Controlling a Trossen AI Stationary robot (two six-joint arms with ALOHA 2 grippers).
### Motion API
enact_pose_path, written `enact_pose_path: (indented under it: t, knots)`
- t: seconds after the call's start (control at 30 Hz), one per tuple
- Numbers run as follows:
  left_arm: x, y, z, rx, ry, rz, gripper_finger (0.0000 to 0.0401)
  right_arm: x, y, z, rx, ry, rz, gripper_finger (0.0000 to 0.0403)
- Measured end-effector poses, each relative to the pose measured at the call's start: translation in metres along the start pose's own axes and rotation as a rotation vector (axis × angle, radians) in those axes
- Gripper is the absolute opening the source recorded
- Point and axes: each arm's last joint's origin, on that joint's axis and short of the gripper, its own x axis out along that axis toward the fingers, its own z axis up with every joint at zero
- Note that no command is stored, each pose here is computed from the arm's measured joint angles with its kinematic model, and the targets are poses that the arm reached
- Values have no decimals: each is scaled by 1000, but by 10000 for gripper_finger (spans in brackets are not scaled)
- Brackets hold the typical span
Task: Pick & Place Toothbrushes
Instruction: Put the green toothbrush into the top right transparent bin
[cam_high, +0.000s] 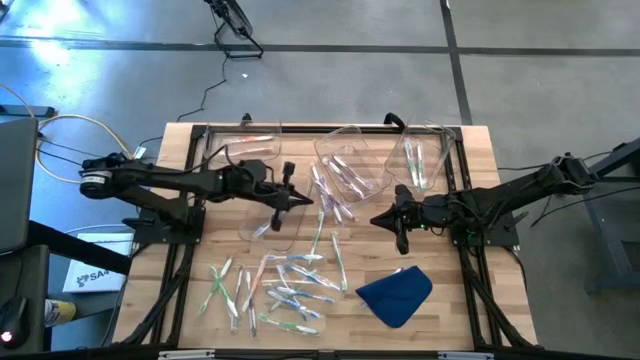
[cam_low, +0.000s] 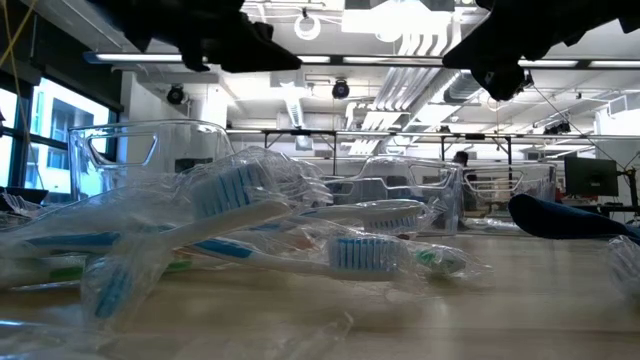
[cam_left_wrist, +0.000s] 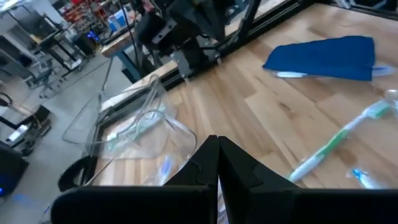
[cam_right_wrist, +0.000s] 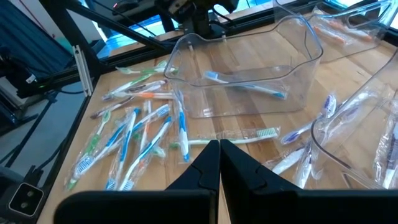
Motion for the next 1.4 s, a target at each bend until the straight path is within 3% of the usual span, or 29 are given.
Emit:
enact_pose_path:
  t: [0.2, 0.4, 0.6, 1.07, 1.17, 1.3, 1.4]
  knots:
    - [-2, 1, 8, 22, -122, -60, 0, 0, 0, 1, 3, -10, 4, 4]
    - [-3, 0, 13, 121, -222, -135, 0, 0, 2, 0, 2, 11, 54, 4]
    - [-3, -1, 12, 123, -223, -159, 0, 0, 5, -1, -6, 53, 155, 4]
    - [-3, -1, 12, 107, -224, -158, 0, -1, 8, 8, 11, -35, 190, 4]
    - [-3, -1, 12, 104, -222, -159, 0, -2, 10, 14, 61, -121, 152, 4]
    - [-3, -1, 11, 104, -201, -130, 0, -5, 14, 13, 91, -205, -19, 4]
    - [-3, 0, 11, 101, -182, -100, 0, -6, 18, 10, 123, -228, -80, 4]
